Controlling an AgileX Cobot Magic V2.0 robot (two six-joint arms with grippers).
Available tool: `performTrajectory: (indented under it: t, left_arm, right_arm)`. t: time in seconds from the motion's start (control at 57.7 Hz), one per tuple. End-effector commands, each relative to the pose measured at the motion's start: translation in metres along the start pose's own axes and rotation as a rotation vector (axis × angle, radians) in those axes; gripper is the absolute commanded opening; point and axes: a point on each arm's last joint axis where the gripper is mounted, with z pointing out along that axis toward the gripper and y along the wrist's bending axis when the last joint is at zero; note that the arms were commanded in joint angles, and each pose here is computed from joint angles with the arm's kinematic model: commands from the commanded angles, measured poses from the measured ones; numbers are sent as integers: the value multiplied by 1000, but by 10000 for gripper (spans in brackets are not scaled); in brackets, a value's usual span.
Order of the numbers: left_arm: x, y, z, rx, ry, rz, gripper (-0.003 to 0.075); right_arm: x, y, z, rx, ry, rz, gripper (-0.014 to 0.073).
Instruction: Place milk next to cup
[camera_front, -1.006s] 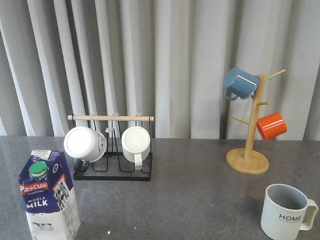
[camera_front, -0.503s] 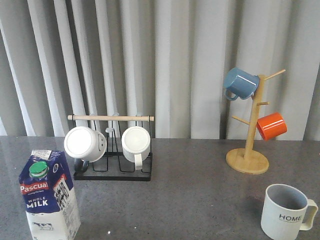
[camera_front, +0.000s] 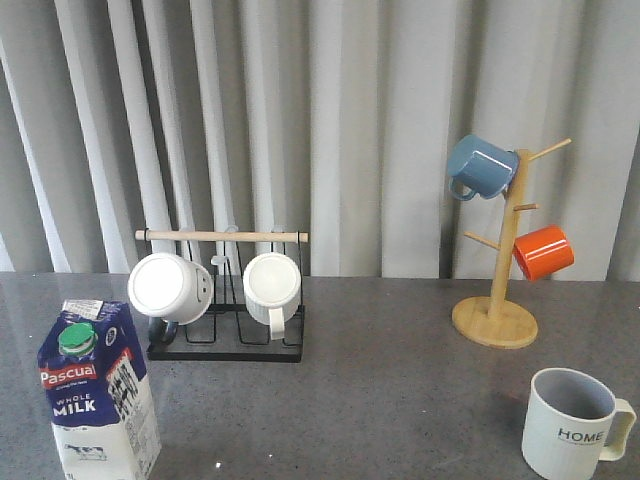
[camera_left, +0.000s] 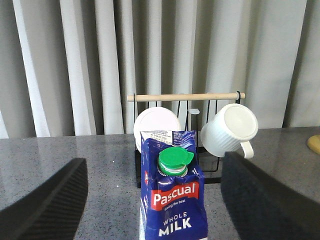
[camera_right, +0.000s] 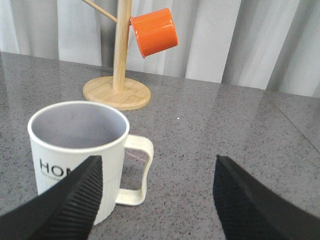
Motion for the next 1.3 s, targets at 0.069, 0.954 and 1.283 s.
performTrajectory:
  t: [0.069, 0.954, 1.283]
  left_arm:
    - [-18, -1, 0, 10, -104, -18, 522]
    - [-18, -1, 0, 10, -104, -18, 522]
    - [-18, -1, 0, 10, -104, -18, 522]
  right_arm:
    - [-2, -6, 12, 4, -101, 5, 477]
    - [34, -19, 80, -31, -39, 50, 477]
    - [37, -21, 115, -98, -40, 43, 378]
